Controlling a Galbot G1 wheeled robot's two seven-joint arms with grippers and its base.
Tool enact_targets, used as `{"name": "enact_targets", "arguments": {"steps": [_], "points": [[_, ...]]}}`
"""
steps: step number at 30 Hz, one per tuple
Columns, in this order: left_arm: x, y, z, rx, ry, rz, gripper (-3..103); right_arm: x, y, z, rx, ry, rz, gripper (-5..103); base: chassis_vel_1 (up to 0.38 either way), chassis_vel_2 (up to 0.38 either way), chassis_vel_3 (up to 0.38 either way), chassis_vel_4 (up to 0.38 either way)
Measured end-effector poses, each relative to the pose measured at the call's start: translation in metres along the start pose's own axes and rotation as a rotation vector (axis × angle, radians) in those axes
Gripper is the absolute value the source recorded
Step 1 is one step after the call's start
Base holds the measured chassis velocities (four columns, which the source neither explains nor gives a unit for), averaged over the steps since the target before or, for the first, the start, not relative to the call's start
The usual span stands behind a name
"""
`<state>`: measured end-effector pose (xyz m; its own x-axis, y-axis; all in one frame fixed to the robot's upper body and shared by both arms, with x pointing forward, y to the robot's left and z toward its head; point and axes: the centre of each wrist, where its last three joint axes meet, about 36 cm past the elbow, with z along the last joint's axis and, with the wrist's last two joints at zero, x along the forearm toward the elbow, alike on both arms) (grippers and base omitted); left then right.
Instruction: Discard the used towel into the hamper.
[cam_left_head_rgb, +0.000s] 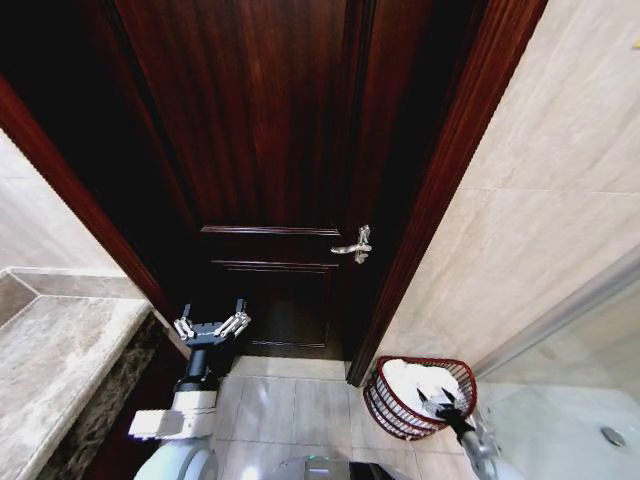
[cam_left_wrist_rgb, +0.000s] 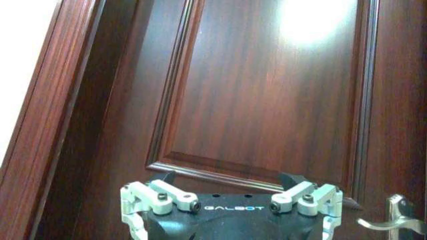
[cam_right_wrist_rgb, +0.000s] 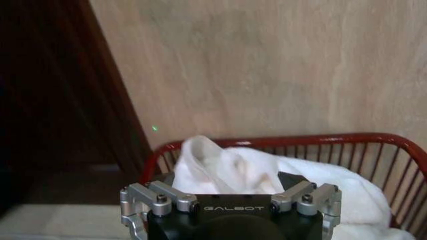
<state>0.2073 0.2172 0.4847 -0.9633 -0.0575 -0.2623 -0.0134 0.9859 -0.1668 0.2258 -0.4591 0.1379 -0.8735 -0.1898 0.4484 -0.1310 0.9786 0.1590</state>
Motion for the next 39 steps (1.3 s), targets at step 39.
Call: {"name": "enact_targets", "arguments": {"steps": [39], "points": [[0.0,0.0,0.0,0.0,0.0,0.0,100,0.13,0.24,-0.222,0.153,-0.68,0.181,100,0.0,0.0,0.0,0.0]]}}
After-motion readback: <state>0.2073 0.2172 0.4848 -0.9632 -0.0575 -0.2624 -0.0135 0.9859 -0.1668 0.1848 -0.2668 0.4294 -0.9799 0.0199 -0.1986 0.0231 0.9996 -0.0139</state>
